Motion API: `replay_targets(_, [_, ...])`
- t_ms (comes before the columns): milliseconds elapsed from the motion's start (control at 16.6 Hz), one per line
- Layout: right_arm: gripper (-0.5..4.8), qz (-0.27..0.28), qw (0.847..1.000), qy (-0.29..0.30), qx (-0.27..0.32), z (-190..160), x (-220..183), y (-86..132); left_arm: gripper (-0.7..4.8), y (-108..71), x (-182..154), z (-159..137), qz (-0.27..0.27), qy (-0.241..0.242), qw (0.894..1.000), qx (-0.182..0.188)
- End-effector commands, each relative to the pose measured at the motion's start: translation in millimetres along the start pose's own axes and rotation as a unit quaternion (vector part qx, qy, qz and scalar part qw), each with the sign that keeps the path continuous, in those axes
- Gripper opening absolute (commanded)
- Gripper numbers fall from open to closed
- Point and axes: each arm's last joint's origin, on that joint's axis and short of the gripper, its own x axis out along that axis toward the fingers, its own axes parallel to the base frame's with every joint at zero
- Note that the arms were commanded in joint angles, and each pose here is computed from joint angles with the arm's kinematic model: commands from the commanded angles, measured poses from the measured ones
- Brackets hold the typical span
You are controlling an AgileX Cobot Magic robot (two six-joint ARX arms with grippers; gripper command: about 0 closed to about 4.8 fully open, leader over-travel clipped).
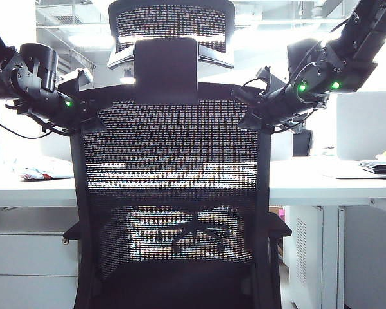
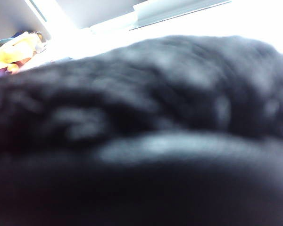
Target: Push the black chair under the table.
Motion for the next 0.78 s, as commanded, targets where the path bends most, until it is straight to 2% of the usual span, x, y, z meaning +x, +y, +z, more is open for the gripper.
replay_targets(60, [-0.05, -0.032, 0.998, -0.052, -0.007, 19, -5, -10, -0.06, 7.5, 0, 6, 0.006, -0.016, 1.0, -0.001])
replay_targets(121, [-0.05, -0.018, 0.999, -0.047, -0.005, 21, -6, -8, -0.06, 5.2, -2, 11, -0.009, -0.017, 1.0, -0.025])
replay_targets(181, [-0.05, 0.004, 0.999, -0.04, -0.004, 24, -8, -4, -0.06, 2.8, -5, 16, -0.028, -0.015, 0.999, -0.024])
replay_targets(301, [-0.05, 0.001, 1.0, -0.023, -0.004, 32, -15, 2, -0.06, 0.8, -14, 27, -0.065, 0.009, 0.997, -0.03])
replay_targets(362, [-0.05, -0.001, 1.0, -0.019, -0.005, 35, -18, 5, -0.06, -0.9, -18, 32, -0.066, 0.017, 0.997, -0.034])
replay_targets(482, [-0.06, -0.003, 1.0, -0.01, -0.003, 43, -26, 11, -0.06, 0.4, -26, 41, -0.094, 0.021, 0.995, -0.036])
replay_targets(542, [-0.05, -0.005, 1.0, 0.004, -0.02, 47, -36, 21, -0.06, 0.0, -35, 49, -0.151, 0.039, 0.986, -0.055])
replay_targets(603, [-0.05, -0.004, 1.0, 0.008, -0.025, 48, -44, 26, -0.06, 1.5, -38, 50, -0.168, 0.05, 0.982, -0.068])
replay_targets(723, [-0.06, -0.001, 1.0, 0.012, -0.025, 46, -57, 34, -0.06, 2.0, -43, 51, -0.18, 0.072, 0.977, -0.087])
replay_targets(784, [-0.06, -0.003, 1.0, 0.014, -0.024, 44, -68, 38, -0.06, 2.9, -47, 52, -0.16, 0.087, 0.979, -0.094])
